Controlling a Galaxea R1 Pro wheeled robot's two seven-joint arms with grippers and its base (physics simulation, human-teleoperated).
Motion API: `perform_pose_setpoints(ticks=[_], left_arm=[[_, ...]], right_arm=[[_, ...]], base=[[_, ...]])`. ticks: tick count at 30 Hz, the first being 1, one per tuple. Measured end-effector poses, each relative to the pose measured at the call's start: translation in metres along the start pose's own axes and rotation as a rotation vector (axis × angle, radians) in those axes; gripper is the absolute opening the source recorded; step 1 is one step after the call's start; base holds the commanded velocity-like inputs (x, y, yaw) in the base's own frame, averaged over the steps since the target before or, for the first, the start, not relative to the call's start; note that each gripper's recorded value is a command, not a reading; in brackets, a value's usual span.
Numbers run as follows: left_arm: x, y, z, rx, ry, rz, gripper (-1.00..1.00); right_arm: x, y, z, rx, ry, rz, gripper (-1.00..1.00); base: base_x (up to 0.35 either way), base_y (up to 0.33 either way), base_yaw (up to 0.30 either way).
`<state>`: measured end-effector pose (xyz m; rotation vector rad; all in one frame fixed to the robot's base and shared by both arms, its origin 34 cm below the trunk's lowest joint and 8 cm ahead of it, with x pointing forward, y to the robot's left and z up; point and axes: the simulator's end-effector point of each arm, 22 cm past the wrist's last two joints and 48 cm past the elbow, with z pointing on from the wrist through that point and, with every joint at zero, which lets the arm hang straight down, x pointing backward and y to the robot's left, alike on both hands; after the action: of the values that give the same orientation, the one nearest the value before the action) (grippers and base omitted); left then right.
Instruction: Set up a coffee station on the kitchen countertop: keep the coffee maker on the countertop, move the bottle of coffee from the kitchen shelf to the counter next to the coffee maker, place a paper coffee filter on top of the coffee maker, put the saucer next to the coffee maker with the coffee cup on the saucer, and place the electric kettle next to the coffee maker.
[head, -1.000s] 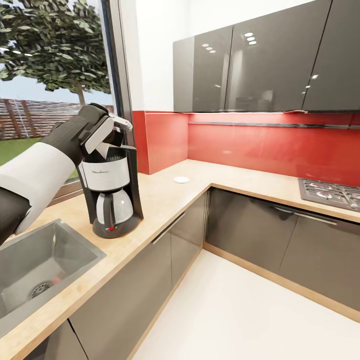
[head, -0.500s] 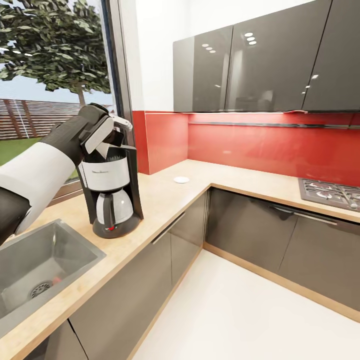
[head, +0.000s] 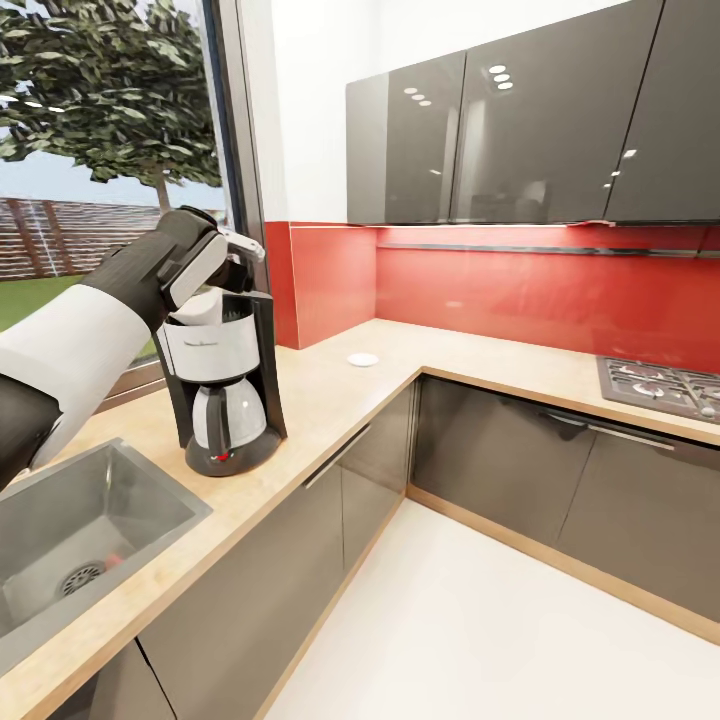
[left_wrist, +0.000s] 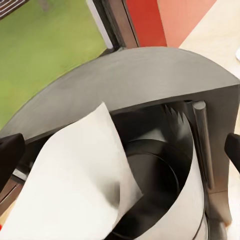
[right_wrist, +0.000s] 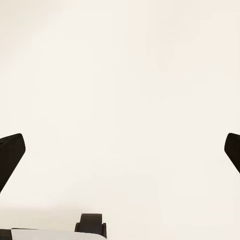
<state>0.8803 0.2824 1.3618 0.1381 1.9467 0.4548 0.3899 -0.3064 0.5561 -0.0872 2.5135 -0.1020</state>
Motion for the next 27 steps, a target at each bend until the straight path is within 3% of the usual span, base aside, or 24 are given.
perform_pose_setpoints(ticks=[27], left_arm=[[0.0001,-0.0001,0.0001,0.0,0.0,0.001,1.0]], right_arm=[[0.0,0.0,0.0,0.0,0.0,0.0,1.0]], base=[[0.0,0.0,0.0]])
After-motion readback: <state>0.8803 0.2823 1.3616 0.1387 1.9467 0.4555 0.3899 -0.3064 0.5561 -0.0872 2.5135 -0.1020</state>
